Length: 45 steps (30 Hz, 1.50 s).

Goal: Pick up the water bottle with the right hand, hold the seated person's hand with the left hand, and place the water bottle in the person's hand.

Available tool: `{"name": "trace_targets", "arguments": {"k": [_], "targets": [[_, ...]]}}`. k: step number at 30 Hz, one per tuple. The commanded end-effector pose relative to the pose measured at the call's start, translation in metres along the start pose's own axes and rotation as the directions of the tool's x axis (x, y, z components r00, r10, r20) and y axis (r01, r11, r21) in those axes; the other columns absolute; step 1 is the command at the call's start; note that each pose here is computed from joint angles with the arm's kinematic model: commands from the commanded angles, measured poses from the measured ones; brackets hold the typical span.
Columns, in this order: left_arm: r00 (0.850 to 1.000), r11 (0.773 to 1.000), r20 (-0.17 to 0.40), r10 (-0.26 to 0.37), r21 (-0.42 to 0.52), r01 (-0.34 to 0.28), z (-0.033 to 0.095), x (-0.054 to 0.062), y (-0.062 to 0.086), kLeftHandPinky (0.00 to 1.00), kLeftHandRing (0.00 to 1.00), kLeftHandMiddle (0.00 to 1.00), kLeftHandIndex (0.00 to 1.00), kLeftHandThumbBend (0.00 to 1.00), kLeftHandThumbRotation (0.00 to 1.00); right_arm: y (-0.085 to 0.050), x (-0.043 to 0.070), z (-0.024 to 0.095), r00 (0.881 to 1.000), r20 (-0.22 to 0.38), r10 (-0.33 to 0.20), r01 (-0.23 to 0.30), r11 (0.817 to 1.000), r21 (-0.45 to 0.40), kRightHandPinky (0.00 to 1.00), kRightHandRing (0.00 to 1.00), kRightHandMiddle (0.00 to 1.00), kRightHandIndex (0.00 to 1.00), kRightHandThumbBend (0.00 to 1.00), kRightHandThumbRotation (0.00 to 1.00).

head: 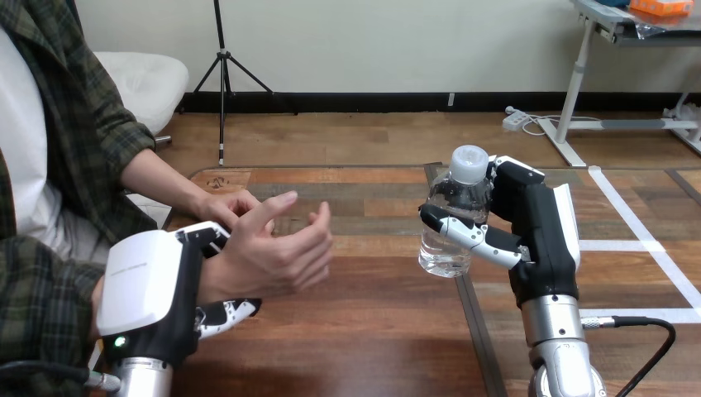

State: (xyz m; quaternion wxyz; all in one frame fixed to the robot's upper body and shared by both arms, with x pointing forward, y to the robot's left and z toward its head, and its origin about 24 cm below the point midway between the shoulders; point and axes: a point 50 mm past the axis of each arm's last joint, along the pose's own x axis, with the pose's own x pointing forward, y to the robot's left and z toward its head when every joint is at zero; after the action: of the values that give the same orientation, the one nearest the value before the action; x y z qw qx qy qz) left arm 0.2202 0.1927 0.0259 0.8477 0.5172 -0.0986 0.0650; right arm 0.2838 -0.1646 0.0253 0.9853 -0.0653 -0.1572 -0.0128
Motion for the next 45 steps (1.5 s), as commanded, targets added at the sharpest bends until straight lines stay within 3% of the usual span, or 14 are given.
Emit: {"name": "trace_targets", "arguments": {"k": [1,12,30,45], "targets": [[0.984,0.994,0.151,0.096,-0.075,-0.085,0.031,0.012,0.012,0.35,0.42,0.45,0.44,0.71,0.00,-0.002,0.029,0.029,0.988,0.152,-0.014,0.011,1.000,0.024,0.35,0.39,0.44,0.45,0.69,0.00],[0.978,0.992,0.181,0.105,-0.086,-0.091,0.039,0.012,0.013,0.34,0.40,0.44,0.43,0.73,0.00,0.000,0.031,0.031,0.987,0.163,-0.005,-0.004,0.998,0.057,0.37,0.41,0.45,0.44,0.67,0.00],[0.970,0.990,0.216,0.109,-0.107,-0.088,0.049,0.011,0.010,0.32,0.38,0.42,0.42,0.75,0.00,0.005,0.038,0.038,0.982,0.190,0.012,-0.018,0.999,0.032,0.37,0.41,0.46,0.46,0.68,0.00],[0.964,0.990,0.247,0.095,-0.121,-0.066,0.055,0.009,0.007,0.32,0.38,0.41,0.42,0.73,0.00,0.012,0.048,0.047,0.972,0.232,0.047,-0.067,0.995,0.080,0.37,0.40,0.46,0.47,0.67,0.00]]}}
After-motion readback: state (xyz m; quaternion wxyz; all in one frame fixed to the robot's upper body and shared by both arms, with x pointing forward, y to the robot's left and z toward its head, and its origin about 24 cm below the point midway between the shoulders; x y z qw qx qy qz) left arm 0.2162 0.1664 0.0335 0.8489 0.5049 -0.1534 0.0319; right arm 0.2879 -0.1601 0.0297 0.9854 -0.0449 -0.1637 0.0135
